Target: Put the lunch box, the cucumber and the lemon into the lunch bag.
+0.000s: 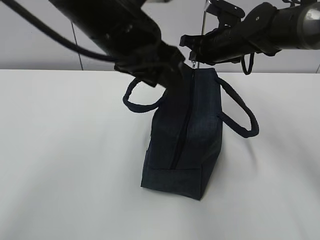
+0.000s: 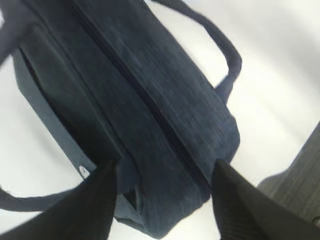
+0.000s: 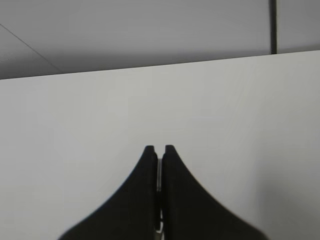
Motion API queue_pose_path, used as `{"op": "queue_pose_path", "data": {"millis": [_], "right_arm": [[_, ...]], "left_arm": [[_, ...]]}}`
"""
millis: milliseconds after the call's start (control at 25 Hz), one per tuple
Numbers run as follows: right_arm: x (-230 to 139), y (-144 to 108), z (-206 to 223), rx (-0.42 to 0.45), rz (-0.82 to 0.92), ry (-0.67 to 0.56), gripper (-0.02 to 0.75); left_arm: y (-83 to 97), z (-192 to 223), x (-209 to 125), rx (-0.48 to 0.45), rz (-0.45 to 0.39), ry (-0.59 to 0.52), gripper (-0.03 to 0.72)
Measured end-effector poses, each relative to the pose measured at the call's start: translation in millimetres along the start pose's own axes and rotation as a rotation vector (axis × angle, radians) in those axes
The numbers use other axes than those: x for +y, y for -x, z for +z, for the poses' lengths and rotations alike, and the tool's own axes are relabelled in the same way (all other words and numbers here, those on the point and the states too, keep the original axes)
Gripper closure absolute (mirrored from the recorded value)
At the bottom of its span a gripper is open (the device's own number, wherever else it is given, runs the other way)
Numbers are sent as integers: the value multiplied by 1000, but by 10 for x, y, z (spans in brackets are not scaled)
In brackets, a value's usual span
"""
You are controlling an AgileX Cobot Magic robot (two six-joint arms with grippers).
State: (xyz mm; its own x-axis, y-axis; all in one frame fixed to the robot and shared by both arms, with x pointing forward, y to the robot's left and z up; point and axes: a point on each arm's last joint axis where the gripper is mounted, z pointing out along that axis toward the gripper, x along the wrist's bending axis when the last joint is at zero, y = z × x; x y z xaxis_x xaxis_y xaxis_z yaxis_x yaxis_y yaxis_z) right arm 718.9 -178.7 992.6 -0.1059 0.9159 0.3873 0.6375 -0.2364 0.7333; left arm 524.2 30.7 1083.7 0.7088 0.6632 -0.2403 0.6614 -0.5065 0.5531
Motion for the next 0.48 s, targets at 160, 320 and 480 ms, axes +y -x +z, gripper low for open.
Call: {"op": "queue_pose_path", "data": {"millis": [160,320,480], "right_arm": [[0,0,0,0,0,0,738],[0,0,0,0,0,0,738],[-2,0,0,0,0,-2,738]], "left_arm": [[-153,-242,216,13,-85,82,265],[-344,-214,343,-10,-159,63,265],[-424,0,395,-36,-180,-1,265]]}}
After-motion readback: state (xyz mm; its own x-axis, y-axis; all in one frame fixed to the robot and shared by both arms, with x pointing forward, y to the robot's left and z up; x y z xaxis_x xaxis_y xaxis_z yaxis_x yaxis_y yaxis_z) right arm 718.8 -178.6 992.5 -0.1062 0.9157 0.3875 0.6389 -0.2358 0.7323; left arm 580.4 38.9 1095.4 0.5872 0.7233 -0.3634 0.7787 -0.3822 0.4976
